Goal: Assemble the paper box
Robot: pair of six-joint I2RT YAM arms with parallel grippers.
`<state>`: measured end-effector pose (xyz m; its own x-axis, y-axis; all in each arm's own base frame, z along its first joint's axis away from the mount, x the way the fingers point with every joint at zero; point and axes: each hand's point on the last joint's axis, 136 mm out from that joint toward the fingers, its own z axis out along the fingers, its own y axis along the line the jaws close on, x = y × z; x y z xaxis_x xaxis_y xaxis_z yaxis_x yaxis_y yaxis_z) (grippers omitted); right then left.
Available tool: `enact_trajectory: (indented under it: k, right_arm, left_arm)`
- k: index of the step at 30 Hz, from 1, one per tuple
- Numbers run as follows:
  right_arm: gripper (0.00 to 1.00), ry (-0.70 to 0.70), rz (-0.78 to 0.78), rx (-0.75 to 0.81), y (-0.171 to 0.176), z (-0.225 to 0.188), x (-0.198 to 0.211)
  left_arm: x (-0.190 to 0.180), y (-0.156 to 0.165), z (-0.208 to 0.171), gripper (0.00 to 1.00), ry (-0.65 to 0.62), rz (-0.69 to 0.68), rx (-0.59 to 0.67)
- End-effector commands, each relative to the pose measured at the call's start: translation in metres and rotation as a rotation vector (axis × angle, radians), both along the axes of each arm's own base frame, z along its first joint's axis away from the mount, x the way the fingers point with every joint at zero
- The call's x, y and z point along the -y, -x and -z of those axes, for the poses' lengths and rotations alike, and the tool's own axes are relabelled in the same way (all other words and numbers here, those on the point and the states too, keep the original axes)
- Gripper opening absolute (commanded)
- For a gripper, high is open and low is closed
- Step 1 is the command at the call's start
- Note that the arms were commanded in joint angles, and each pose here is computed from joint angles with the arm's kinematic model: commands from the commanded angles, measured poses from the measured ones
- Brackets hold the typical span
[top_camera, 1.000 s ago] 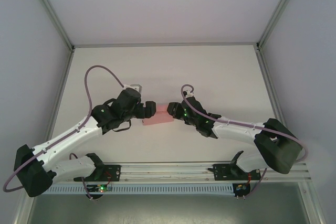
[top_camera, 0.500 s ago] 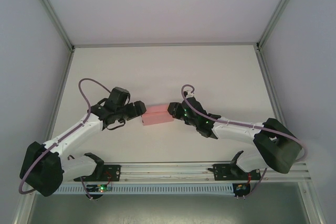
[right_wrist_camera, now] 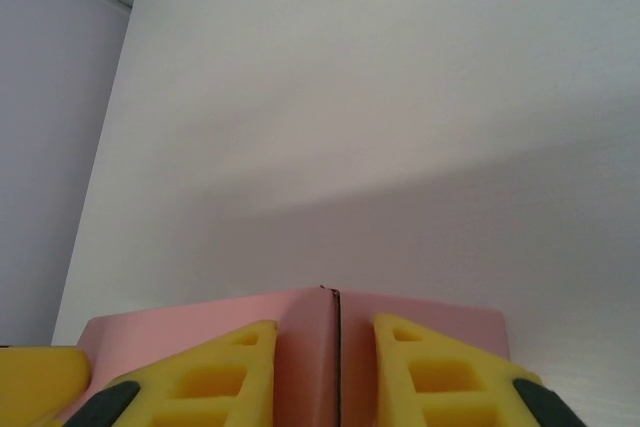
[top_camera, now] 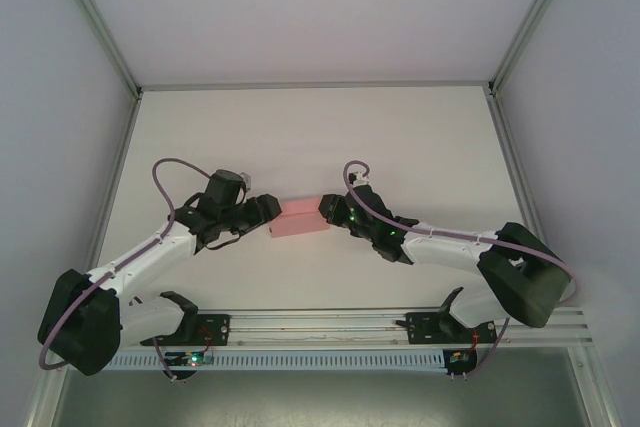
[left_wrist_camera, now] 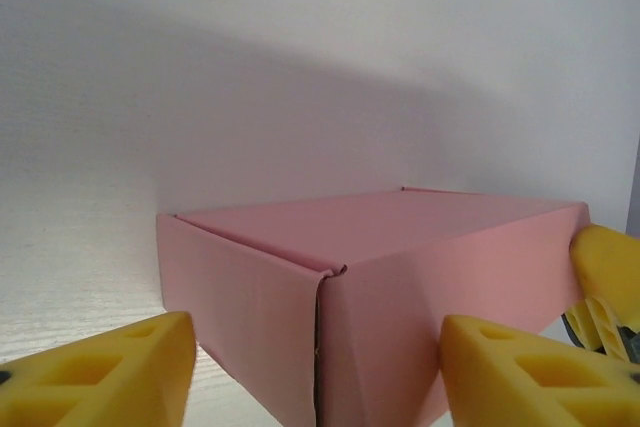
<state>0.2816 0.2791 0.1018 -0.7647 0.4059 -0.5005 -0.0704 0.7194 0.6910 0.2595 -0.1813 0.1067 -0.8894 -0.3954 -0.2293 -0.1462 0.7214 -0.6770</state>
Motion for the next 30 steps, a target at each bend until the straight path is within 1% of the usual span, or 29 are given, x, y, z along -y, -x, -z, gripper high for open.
enact_trajectory:
  k: [1, 4, 6, 12, 17, 22, 25, 28, 30]
  right_arm:
    - [0.0, 0.284, -0.004, -0.277, 0.051, 0.096, 0.052]
    - [0.0, 0.289, -0.008, -0.275, 0.051, 0.097, 0.054]
    - [0.0, 0.294, -0.011, -0.274, 0.05, 0.098, 0.055]
    - [0.0, 0.294, -0.036, -0.291, 0.05, 0.106, 0.055]
    - [0.0, 0.257, -0.059, -0.287, 0.045, 0.11, 0.05]
    - [0.0, 0.236, -0.078, -0.274, 0.041, 0.112, 0.051]
    - [0.0, 0.223, -0.115, -0.258, 0.042, 0.112, 0.051]
    - [0.0, 0.209, -0.169, -0.241, 0.043, 0.115, 0.048]
    - [0.0, 0.19, -0.18, -0.226, 0.042, 0.117, 0.047]
  left_arm:
    - [-0.016, 0.005, 0.025, 0.59, -0.039, -0.058, -0.072]
    - [-0.022, 0.007, 0.04, 0.54, -0.037, -0.086, -0.109]
    - [-0.02, 0.008, 0.047, 0.47, -0.017, -0.087, -0.127]
    - [-0.024, 0.013, 0.064, 0.41, -0.032, -0.099, -0.182]
    - [-0.027, 0.014, 0.069, 0.29, -0.042, -0.112, -0.206]
    - [-0.031, 0.019, 0.079, 0.14, -0.066, -0.118, -0.239]
    - [-0.033, 0.021, 0.086, 0.0, -0.074, -0.126, -0.253]
    - [-0.032, 0.019, 0.09, 0.0, -0.068, -0.121, -0.24]
    - [-0.029, 0.015, 0.09, 0.0, -0.059, -0.103, -0.217]
